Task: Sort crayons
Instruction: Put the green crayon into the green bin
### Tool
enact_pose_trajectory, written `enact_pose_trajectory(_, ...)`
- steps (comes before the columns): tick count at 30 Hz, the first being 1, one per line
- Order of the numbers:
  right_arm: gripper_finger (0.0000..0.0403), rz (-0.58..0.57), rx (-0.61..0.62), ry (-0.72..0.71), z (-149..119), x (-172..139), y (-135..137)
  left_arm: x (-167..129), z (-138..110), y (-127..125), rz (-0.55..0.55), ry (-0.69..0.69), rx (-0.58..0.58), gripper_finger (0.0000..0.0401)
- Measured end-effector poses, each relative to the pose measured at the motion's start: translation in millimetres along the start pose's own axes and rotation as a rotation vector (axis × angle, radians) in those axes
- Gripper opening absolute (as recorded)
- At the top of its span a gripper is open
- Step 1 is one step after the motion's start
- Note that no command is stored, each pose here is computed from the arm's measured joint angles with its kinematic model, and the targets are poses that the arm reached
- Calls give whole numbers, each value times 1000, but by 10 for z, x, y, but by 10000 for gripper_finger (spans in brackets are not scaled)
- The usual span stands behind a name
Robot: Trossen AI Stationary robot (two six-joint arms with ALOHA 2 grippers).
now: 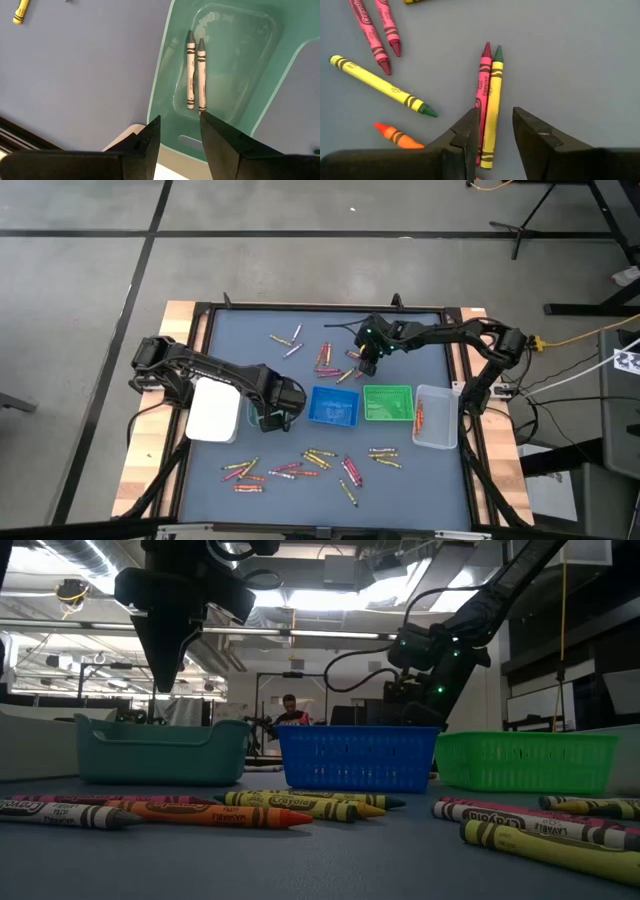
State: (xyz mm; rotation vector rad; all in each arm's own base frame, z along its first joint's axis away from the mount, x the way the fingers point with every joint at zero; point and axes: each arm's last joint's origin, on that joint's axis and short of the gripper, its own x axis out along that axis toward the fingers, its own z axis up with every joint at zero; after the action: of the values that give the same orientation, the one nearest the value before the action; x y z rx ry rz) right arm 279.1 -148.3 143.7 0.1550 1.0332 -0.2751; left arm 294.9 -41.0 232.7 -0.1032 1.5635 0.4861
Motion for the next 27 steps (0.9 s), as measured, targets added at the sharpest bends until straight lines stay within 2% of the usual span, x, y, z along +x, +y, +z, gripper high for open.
enact_pose_trajectory(14, 120, -16, 1, 5, -3, 2, -7, 0, 0, 0, 0, 0, 0, 122)
enact_pose_trajectory(22, 120, -19, 4, 41, -43, 112, -14, 0, 0, 0, 0, 0, 0, 122)
enact_pose_trajectory(27, 120, -76, 3, 50, -45, 109, -30, 1, 0, 0, 0, 0, 0, 122)
